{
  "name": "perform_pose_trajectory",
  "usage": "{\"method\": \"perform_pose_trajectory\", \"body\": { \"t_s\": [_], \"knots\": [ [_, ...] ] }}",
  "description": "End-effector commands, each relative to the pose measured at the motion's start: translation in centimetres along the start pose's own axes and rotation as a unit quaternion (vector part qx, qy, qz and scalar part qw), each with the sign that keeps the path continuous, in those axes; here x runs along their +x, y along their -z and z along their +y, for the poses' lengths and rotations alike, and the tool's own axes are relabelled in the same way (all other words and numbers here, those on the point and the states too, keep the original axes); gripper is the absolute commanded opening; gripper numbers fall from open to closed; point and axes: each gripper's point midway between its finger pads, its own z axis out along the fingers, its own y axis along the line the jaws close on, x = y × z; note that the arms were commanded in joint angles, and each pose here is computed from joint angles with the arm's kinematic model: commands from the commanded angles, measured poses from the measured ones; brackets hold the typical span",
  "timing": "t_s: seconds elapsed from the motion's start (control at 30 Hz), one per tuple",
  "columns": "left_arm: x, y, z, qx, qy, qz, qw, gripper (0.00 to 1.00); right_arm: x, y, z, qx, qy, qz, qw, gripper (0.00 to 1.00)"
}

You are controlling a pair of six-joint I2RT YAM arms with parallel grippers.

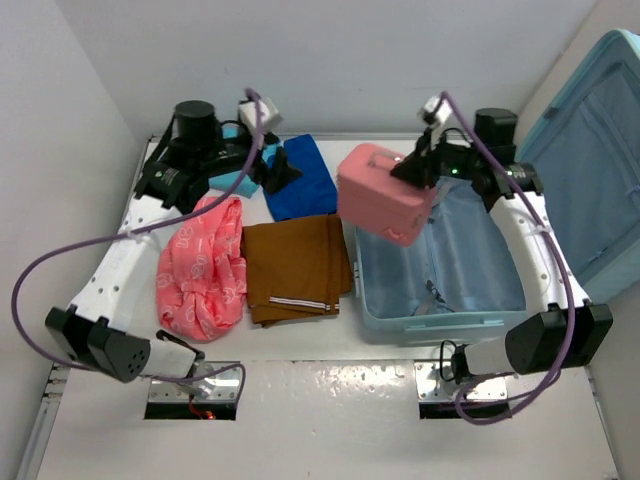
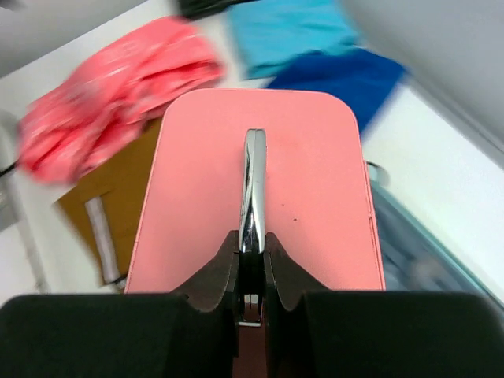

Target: Pack the luggage

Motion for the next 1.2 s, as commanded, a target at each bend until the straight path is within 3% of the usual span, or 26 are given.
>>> {"method": "perform_pose_trajectory", "body": {
  "t_s": [0.0,0.13,0.43,1.17],
  "knots": [
    [-7.2,3.7,3.6,-0.121,0.012,-0.127,0.984,0.99,-4.6,3.2,-3.6,0.083,0.007,-0.091,0.992,0.00],
    [-5.8,4.4,6.3,-0.162,0.058,-0.112,0.979,0.99,-2.4,6.7,-8.3,0.184,-0.034,-0.111,0.976,0.00],
    [-1.7,4.9,9.5,-0.205,0.114,-0.091,0.968,0.99,3.2,12.6,-13.7,0.311,-0.079,-0.117,0.940,0.00],
    [1.9,3.2,11.5,-0.210,0.149,-0.068,0.964,0.99,12.4,18.5,-23.4,0.450,-0.115,-0.100,0.880,0.00]
  ]
}}
